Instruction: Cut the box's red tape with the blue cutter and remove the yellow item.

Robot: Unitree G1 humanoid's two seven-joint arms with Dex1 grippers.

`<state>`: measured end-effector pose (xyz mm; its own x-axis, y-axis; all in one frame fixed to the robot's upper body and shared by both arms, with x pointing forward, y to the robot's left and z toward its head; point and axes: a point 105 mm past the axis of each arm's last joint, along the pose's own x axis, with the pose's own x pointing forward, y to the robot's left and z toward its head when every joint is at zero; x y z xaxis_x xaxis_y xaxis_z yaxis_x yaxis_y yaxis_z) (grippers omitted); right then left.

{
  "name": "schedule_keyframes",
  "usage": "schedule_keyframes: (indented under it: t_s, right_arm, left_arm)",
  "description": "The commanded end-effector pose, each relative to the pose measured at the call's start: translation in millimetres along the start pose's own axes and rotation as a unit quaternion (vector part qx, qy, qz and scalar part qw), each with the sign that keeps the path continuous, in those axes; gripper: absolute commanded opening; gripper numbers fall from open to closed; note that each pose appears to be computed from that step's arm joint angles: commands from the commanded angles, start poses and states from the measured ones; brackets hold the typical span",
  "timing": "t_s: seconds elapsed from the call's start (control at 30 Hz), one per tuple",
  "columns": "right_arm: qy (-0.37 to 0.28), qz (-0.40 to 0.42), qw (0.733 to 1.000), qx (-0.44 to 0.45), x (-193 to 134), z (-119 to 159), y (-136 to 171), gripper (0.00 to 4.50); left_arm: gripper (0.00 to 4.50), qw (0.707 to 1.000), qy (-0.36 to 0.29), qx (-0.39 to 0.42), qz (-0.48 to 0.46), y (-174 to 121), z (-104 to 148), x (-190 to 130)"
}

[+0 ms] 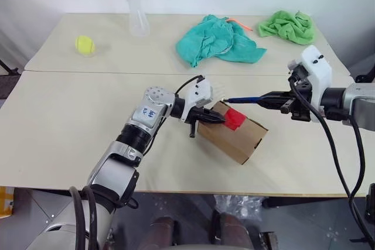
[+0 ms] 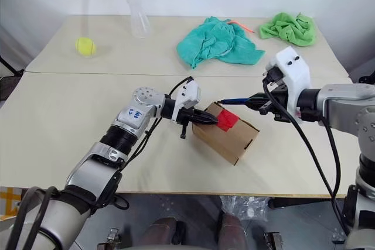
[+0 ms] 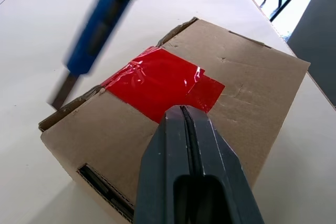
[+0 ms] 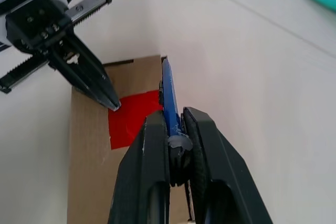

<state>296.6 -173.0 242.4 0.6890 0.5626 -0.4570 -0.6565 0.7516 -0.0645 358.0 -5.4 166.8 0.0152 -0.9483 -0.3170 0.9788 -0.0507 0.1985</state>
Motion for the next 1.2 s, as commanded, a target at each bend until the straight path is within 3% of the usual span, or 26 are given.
schedule_keyframes:
  t_s: [0.03,1.2]
  right_arm:
    - [-0.017,-0.003,1.000,-0.010,-4.7,4.7,1.4,0.14]
    - [0.058,0.025,0.997,-0.038,-13.7,-4.1,3.8,0.14]
  left_arm:
    - [0.00,1.000,0.005,0.008,0.004,2.0,2.7,0.6]
    - [0.00,1.000,0.002,0.001,0.015,2.1,-1.0,0.0]
